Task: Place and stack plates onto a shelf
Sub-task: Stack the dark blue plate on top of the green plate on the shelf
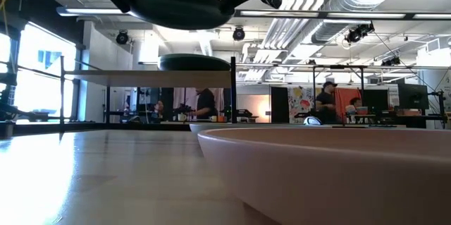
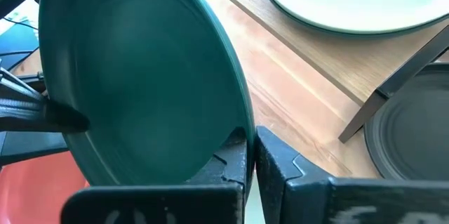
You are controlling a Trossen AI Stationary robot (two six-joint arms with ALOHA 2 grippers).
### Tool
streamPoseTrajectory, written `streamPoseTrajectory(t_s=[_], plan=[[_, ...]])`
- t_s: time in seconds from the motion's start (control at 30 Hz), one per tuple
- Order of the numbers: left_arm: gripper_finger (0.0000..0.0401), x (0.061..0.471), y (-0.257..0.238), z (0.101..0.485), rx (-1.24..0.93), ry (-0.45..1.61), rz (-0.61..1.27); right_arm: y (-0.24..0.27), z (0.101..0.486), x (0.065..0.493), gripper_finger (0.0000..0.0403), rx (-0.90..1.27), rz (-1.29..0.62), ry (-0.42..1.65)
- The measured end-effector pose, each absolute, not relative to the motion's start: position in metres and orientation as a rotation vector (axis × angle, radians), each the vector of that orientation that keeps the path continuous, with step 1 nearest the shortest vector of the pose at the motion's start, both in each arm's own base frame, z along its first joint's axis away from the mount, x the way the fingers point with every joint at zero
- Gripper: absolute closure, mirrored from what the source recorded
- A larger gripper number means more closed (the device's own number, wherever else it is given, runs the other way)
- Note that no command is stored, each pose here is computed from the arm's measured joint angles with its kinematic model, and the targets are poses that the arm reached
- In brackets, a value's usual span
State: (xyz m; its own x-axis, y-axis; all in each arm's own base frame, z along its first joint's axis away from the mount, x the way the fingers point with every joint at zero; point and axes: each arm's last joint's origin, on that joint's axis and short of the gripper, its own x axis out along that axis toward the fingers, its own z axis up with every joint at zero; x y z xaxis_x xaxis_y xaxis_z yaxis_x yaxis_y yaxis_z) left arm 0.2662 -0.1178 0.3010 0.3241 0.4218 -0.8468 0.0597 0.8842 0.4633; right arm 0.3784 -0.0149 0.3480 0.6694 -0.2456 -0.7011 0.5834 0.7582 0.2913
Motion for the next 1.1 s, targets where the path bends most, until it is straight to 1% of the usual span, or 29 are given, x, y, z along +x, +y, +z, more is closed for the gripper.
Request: streamPoseTrajectory(t_s=[0.13, 0.37, 0.47, 0.57, 0.77, 0.97, 1.1], plan=[[0.031, 0.267, -0.118, 0.301, 0.477, 1.218, 0.239, -0.015, 0.348, 0.378, 0.0403, 0.534, -0.488, 0.692], [0.0369, 0.273, -0.122, 0.302, 0.481, 1.164, 0.192, -0.015, 0.347, 0.378, 0.0403, 0.511, -0.468, 0.711], [0.0384, 0.275, -0.123, 0.303, 0.476, 1.147, 0.187, -0.015, 0.346, 0.376, 0.0403, 0.501, -0.489, 0.73], [0.0386, 0.276, -0.123, 0.303, 0.475, 1.142, 0.19, -0.015, 0.345, 0.375, 0.0403, 0.498, -0.496, 0.737], [0.0372, 0.276, -0.121, 0.303, 0.488, 1.146, 0.188, -0.015, 0.345, 0.375, 0.0403, 0.512, -0.47, 0.754], [0.0396, 0.278, -0.123, 0.304, 0.508, 1.122, 0.171, -0.015, 0.345, 0.375, 0.0402, 0.507, -0.465, 0.753], [0.0396, 0.284, -0.125, 0.306, 0.526, 1.07, 0.143, -0.015, 0.345, 0.375, 0.0402, 0.489, -0.459, 0.758]])
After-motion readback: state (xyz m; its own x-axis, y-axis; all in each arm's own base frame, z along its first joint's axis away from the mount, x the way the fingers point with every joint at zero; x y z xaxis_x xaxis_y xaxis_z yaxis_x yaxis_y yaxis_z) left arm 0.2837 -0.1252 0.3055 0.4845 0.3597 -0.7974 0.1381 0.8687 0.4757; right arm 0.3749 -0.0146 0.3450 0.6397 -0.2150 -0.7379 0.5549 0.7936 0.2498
